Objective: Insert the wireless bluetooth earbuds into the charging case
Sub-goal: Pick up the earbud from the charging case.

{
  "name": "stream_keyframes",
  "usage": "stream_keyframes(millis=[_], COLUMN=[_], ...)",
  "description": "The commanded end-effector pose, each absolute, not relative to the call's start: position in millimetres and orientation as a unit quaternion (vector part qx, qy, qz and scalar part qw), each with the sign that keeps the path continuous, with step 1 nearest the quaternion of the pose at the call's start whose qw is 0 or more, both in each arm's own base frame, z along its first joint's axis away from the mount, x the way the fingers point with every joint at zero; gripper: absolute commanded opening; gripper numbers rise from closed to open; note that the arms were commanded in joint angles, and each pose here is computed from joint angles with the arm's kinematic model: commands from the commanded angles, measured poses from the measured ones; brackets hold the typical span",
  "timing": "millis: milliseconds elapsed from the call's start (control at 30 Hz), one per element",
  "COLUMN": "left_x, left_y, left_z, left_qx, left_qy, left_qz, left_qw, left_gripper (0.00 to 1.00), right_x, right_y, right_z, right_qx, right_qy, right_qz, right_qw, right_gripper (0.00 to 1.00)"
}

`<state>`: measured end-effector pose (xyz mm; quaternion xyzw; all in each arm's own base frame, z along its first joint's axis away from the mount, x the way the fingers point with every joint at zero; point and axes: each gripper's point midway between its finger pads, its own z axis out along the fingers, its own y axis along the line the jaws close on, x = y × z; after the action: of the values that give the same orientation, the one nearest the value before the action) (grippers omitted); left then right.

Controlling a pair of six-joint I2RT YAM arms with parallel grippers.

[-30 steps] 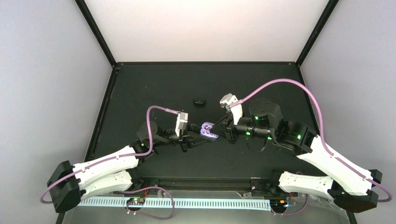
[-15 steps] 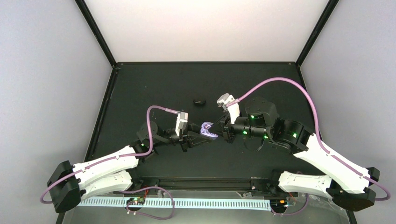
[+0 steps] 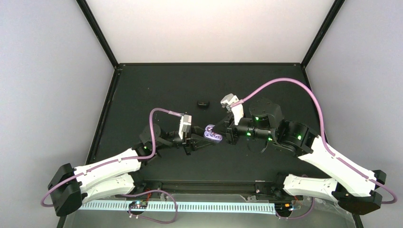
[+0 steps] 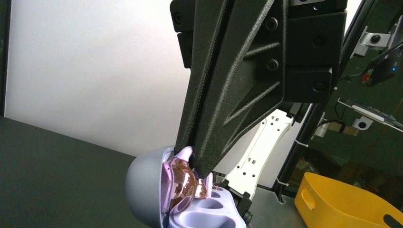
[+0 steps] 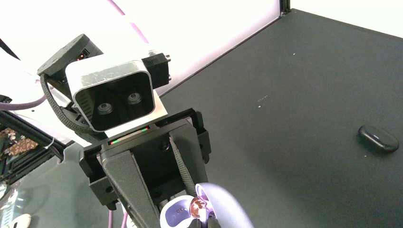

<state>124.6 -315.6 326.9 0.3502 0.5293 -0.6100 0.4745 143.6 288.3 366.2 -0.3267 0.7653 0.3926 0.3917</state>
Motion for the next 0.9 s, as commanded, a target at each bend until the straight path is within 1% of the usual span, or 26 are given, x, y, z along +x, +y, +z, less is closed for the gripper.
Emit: stream_keyframes(millis=[0, 233, 367, 633, 867], left_x=[118, 116, 112, 99, 98], left_y=[-315, -314, -310, -307, -309], left_z=[349, 349, 351, 358, 355], left_qx=[0.361, 0.363, 0.368, 0.398, 0.405], left_qy=[0.502, 0.495, 0.474, 0.434, 0.437], left_qz=[-0.615, -0.615, -0.617, -0.613, -0.610], left_qw=[0.490, 0.496, 0.509, 0.527, 0.523], left_gripper=[0.01, 0.01, 0.02, 0.02, 0.02], right_x=[147, 131, 117, 101, 100], right_y=[288, 284, 279, 281, 283], right_z=[363, 367, 376, 385, 393], right_qx=[-0.325, -0.373, -0.408, -0.454, -0.468], right_qy=[0.768, 0.738, 0.698, 0.655, 0.645], right_qz=[0.386, 0.396, 0.413, 0.426, 0.424], right_qw=[0.395, 0.400, 0.420, 0.429, 0.430], right_gripper=[0.01, 0.01, 0.01, 0.01, 0.01])
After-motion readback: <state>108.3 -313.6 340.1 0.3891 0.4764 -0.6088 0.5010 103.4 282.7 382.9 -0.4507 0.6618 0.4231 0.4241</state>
